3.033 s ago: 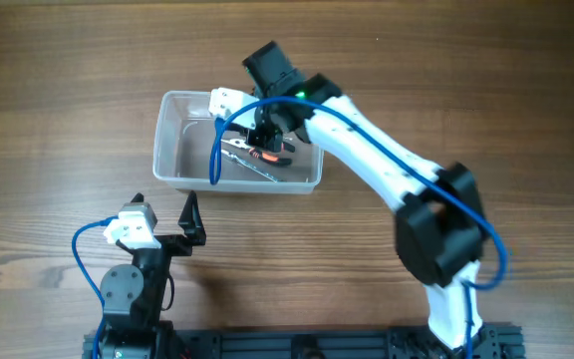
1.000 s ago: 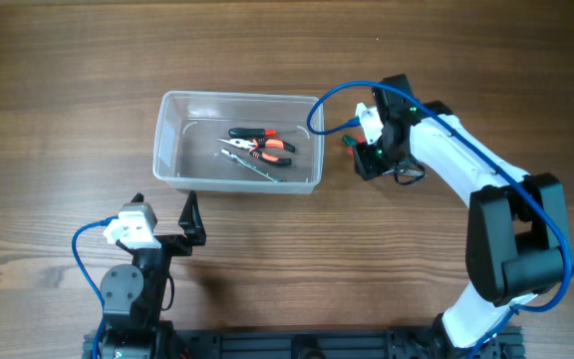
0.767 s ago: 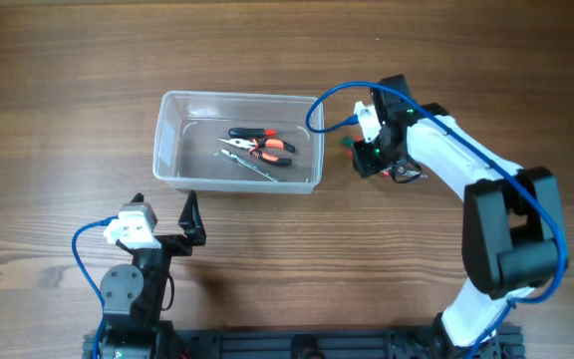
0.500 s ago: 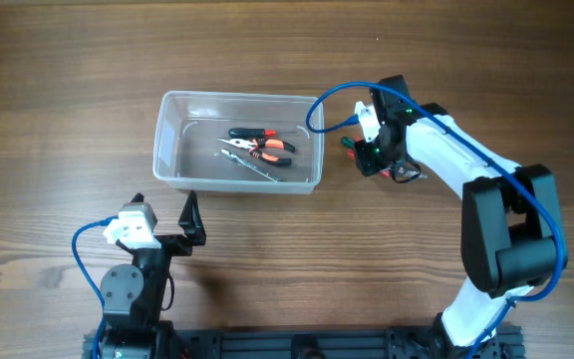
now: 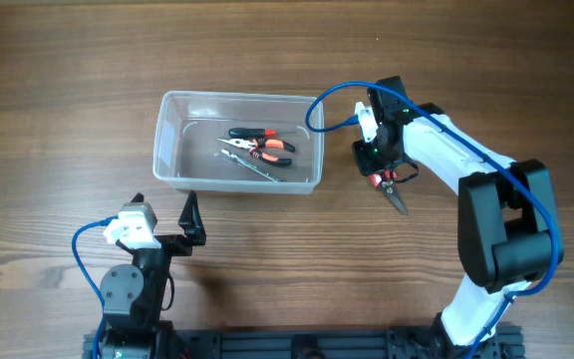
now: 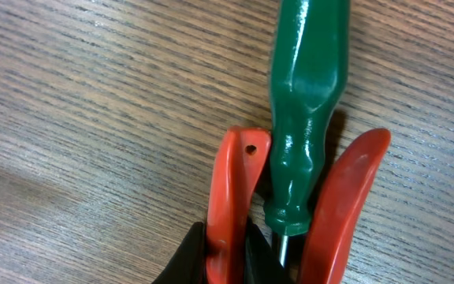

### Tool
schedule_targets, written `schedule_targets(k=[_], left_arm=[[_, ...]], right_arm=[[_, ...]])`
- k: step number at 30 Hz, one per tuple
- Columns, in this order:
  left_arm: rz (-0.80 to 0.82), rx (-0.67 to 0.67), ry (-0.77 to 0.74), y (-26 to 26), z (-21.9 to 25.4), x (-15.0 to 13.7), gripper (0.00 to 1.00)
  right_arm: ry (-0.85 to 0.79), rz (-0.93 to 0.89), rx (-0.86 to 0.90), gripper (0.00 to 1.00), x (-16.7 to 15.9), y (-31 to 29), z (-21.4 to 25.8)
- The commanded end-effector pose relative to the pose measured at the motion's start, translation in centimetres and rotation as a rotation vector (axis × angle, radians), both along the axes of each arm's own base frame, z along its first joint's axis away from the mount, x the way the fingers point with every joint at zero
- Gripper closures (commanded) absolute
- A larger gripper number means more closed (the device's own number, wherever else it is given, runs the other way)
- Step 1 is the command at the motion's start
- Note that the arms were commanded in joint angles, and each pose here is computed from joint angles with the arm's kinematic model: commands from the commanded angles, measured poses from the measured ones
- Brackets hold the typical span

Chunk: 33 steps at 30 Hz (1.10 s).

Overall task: Pack container
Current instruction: 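Grasp the red-handled pruning shears with the right gripper, then carry the shears into the container and open the right gripper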

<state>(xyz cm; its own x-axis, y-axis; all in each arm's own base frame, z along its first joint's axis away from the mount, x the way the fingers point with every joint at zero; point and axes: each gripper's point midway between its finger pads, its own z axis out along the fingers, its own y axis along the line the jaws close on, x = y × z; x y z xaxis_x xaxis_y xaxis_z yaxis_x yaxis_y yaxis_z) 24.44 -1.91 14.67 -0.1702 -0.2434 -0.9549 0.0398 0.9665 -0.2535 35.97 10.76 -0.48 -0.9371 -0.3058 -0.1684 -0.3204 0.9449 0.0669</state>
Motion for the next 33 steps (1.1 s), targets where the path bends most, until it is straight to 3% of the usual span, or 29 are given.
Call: schedule_targets(k=[1, 4, 11, 18, 21, 24, 30, 33], left_arm=[[0.01, -0.008, 0.004, 0.2, -0.2, 0.0, 0.0], [0.01, -0.008, 0.004, 0.2, -0.2, 0.0, 0.0], [0.01, -0.008, 0.004, 0.2, -0.2, 0.0, 0.0], [0.01, -0.008, 0.004, 0.2, -0.2, 0.0, 0.0], [0.01, -0.008, 0.004, 0.2, -0.2, 0.0, 0.0], [0.01, -0.008, 0.004, 0.2, -0.2, 0.0, 0.0], [0.01, -0.008, 0.004, 0.2, -0.2, 0.0, 0.0], [0.01, -0.008, 0.004, 0.2, -0.2, 0.0, 0.0]], right_arm=[[0.06, -0.048, -0.096, 0.96, -1.1, -1.7, -1.6], [0.024, -0.052, -0.104, 0.96, -0.1, -1.7, 0.4], [-0.218, -0.063, -0.056, 0.96, 3.8, -1.0, 11.5], [-0.398, -0.015, 0.122, 0.96, 4.1, 1.4, 19.5], [-0.44, 0.315, 0.311, 0.96, 1.9, 6.4, 22.2], [-0.488, 0.522, 0.414, 0.96, 0.0, 10.1, 23.9], [-0.638, 0.84, 0.433, 0.96, -1.9, 17.2, 25.3], [-0.719, 0.914, 0.423, 0.96, -1.5, 20.5, 25.3]])
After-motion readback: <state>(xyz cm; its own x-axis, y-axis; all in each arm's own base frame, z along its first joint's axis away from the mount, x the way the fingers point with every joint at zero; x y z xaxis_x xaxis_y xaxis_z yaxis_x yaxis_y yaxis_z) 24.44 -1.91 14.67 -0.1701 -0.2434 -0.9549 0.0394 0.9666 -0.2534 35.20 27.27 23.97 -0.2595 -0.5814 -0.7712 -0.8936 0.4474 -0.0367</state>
